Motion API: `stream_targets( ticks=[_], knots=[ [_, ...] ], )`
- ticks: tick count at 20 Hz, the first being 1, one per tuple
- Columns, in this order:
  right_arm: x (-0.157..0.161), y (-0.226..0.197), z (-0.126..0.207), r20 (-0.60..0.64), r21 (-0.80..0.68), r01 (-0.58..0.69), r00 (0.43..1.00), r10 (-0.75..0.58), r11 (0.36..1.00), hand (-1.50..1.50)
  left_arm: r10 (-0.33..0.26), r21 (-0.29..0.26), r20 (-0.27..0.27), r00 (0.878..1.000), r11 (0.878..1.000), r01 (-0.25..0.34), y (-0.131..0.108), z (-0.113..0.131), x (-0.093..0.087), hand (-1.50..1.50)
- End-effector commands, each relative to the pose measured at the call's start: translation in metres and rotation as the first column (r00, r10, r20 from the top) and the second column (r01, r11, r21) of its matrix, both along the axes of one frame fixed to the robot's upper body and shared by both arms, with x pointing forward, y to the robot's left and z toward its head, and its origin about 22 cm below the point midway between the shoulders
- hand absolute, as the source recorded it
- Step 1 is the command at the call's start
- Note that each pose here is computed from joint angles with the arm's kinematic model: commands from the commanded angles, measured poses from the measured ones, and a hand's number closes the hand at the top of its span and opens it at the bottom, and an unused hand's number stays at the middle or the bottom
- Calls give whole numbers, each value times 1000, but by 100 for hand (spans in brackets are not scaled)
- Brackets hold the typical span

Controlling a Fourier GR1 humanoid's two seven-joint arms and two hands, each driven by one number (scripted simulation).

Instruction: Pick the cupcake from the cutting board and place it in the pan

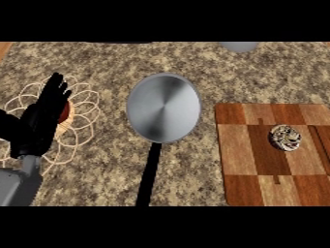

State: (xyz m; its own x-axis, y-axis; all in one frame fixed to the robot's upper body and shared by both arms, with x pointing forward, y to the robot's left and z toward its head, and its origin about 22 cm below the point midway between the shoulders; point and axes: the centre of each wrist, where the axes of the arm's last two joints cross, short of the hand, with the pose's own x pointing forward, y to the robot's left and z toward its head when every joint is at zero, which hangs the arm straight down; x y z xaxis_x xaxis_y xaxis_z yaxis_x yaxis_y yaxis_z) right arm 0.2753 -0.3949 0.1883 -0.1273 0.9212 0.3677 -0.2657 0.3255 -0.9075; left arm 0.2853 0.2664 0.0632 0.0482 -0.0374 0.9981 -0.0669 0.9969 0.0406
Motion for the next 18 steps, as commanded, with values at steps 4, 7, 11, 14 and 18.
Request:
stream_targets(
  ticks=[4, 7, 11, 14, 18],
  knots=[
    [14, 30, -9, -267, -165, -77, 963, 31, 983, -150, 18, -10, -1, 1000, 1000, -18, 7, -8, -1, 0],
    [9, 46, -18, -264, -169, -123, 961, 75, 978, -150, 8, -10, 1, 1000, 1000, -8, 1, 1, 4, 0],
    [5, 48, -11, -256, -310, -136, 965, 55, 941, -150, 17, 13, 1, 1000, 1000, -17, 9, -21, -10, 0],
    [5, 60, 0, -238, -394, -113, 971, 17, 912, -150, 35, 11, 7, 999, 999, -35, 8, -9, -10, 0],
    [-8, 104, -9, -182, -387, -71, 983, -1, 919, -150, 35, 1, -10, 999, 999, -35, 8, -3, -22, 0]
  ],
)
